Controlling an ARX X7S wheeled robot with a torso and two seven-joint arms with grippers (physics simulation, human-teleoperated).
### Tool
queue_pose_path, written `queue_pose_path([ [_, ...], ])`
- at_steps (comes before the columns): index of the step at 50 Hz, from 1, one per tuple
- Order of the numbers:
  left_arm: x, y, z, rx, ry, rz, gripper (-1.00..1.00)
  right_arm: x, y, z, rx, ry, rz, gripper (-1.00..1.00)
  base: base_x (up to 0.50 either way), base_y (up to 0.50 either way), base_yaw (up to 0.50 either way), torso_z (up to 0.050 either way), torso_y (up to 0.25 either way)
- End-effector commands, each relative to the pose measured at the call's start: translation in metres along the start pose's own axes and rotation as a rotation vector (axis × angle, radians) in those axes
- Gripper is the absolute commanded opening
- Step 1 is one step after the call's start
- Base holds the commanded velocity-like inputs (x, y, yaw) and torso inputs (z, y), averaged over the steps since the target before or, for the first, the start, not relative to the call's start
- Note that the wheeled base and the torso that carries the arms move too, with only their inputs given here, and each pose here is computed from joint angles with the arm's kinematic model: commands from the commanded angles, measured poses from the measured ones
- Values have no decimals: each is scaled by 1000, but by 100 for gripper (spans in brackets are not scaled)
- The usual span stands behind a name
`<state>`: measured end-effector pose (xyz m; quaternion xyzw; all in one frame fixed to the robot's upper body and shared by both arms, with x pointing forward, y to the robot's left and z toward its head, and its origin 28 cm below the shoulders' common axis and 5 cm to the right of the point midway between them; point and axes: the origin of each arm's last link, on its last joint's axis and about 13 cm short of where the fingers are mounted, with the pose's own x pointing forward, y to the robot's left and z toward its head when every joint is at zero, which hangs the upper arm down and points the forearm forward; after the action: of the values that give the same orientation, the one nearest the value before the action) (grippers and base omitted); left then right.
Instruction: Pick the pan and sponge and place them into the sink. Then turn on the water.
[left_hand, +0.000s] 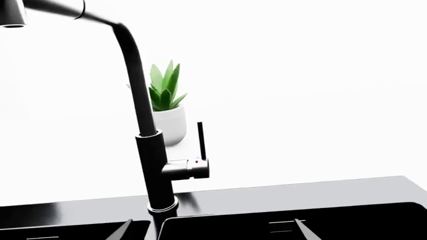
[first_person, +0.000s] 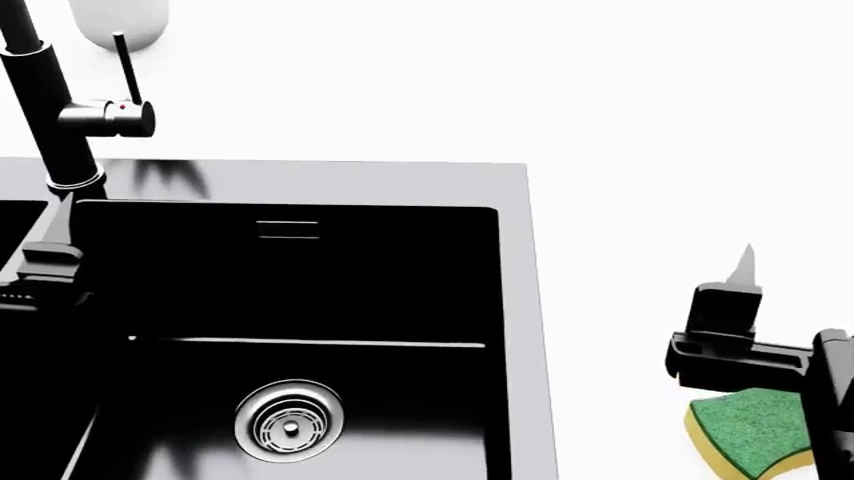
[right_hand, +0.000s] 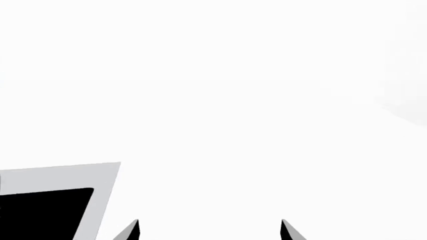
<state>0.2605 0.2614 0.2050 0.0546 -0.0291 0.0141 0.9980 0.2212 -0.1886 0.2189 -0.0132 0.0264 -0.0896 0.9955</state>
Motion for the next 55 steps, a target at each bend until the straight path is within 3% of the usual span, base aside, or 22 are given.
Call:
queue_pose_path([
  [1, 0, 0, 1, 1, 1, -5, 100, 2, 22, 1, 59, 88, -227, 100, 0, 0, 0, 0, 0],
  [3, 1, 0, 0, 3, 3, -6, 100, -1, 29, 6, 81, 73, -251, 100, 0, 0, 0, 0, 0],
  [4, 1, -1, 0, 2, 4, -7, 100, 4, 31, 3, 110, 152, -262, 100, 0, 0, 0, 0, 0],
  [6, 1, -2, -1, 2, 4, -11, 100, -4, 45, 11, 247, 153, -289, 100, 0, 0, 0, 0, 0],
  [7, 1, -2, -2, 1, 3, -14, 100, -4, 51, 11, 219, 186, -329, 100, 0, 0, 0, 0, 0],
  [8, 0, -2, -3, -1, 2, -14, 100, -4, 58, 10, 255, 196, -300, 100, 0, 0, 0, 0, 0],
  [10, 0, -3, -5, -1, 7, -17, 100, 0, 72, 6, 216, 233, -281, 100, 0, 0, 0, 0, 0],
  [12, -1, -1, -6, -2, 7, -17, 100, 4, 77, -1, 267, 292, -279, 100, 0, 0, 0, 0, 0],
  [13, -1, 0, -6, -6, 7, -14, 100, 5, 76, -3, 250, 280, -352, 100, 0, 0, 0, 0, 0],
  [16, 0, 0, -9, -8, 12, -12, 100, 10, 79, -8, 291, 308, -370, 100, 0, 0, 0, 0, 0],
  [22, 1, -2, -9, -7, 7, -21, 100, 16, 86, -11, 286, 284, -433, 100, 0, 0, 0, 0, 0],
  [23, 1, -2, -10, -7, 10, -21, 100, 17, 88, -17, 344, 326, -417, 100, 0, 0, 0, 0, 0],
  [25, 2, -1, -8, -13, 11, -20, 100, 19, 87, -21, 384, 334, -431, 100, 0, 0, 0, 0, 0],
  [28, 1, -1, -7, -16, 8, -18, 100, 21, 84, -25, 338, 334, -475, 100, 0, 0, 0, 0, 0],
  [32, 1, -1, -10, -16, 15, -20, 100, 25, 77, -35, 388, 369, -518, 100, 0, 0, 0, 0, 0],
  [38, 1, -3, -8, -16, 11, -23, 100, 27, 72, -39, 390, 353, -584, 100, 0, 0, 0, 0, 0],
  [43, 0, -1, -8, -22, 13, -22, 100, 34, 73, -47, 432, 405, -560, 100, 0, 0, 0, 0, 0],
  [44, 0, 0, -7, -22, 11, -23, 100, 36, 73, -48, 405, 395, -568, 100, 0, 0, 0, 0, 0],
  [55, 0, -1, -8, -21, 12, -26, 100, 58, 74, -46, 436, 412, -571, 100, 0, 0, 0, 0, 0],
])
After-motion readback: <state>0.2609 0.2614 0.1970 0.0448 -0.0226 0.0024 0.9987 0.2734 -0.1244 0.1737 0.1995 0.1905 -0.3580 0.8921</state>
